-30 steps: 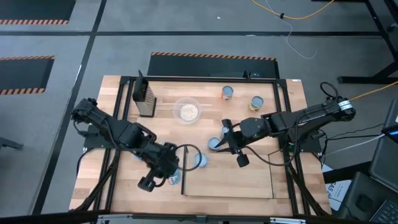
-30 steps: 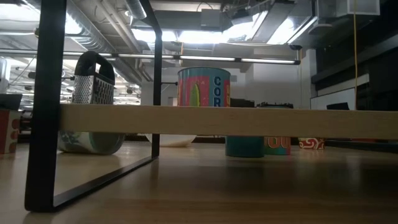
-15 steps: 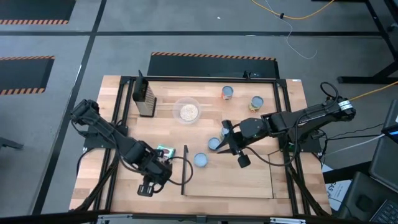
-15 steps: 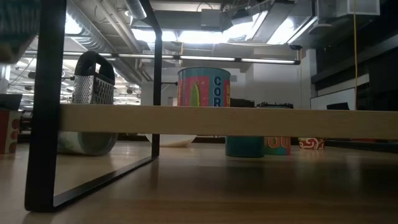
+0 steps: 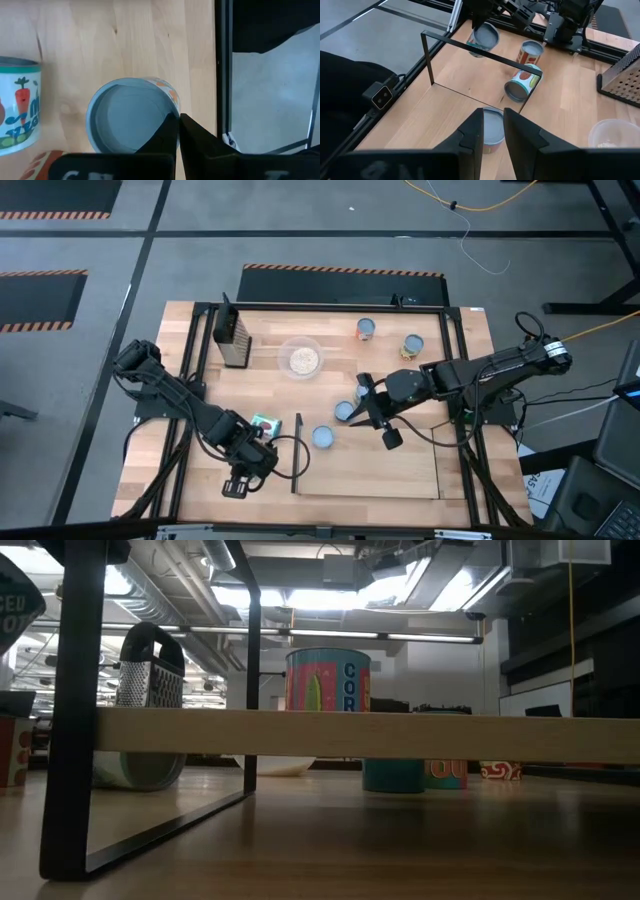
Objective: Pick and place cans onto a shelf
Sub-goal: Put the canned carrot on the shelf
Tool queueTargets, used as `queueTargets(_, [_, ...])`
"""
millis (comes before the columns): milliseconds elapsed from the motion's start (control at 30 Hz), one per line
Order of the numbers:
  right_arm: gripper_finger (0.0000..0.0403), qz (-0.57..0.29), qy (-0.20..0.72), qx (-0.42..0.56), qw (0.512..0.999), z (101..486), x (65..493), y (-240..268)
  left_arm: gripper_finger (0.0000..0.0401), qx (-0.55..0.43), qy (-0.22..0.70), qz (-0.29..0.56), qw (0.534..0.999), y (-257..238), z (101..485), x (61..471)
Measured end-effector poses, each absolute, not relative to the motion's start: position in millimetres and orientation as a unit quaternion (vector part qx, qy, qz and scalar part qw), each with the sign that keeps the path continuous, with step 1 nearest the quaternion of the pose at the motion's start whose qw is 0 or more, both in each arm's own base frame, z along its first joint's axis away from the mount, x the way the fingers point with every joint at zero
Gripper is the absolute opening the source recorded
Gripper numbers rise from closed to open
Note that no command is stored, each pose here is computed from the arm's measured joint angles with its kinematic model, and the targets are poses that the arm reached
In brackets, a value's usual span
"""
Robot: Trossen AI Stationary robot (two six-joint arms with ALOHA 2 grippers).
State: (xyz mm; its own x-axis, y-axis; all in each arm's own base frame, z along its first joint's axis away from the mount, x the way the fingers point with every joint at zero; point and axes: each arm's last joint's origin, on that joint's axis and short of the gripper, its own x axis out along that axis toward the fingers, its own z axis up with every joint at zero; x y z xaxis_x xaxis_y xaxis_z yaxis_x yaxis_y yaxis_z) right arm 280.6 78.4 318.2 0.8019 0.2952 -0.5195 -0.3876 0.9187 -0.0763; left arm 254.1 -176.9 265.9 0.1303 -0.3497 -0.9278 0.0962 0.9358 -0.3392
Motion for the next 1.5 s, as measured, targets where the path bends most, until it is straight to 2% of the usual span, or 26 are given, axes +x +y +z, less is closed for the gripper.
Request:
queueTargets(133, [0.0079,0.179,0.258,-0.086,0.945,318.3,280.6,78.2,0.0,-0.099,0.643,-0.15,0.745,-176.9,265.9,254.0])
queueTargets(700, [0.0079,0.116,0.293,0.037,0.948,315.7,283.0,61.5,0.0,-0.102,0.635,-0.154,0.75,-177.9,266.5,255.6])
queueTargets(1300, [0.0079,0.095,0.284,0.035,0.954,316.9,284.1,60.4,0.0,-0.098,0.63,-0.149,0.756,-177.8,266.6,256.5])
queueTargets(1500, [0.0046,0.097,0.283,0.026,0.954,316.9,284.1,60.4,0.0,-0.097,0.629,-0.149,0.756,-177.8,266.6,256.4])
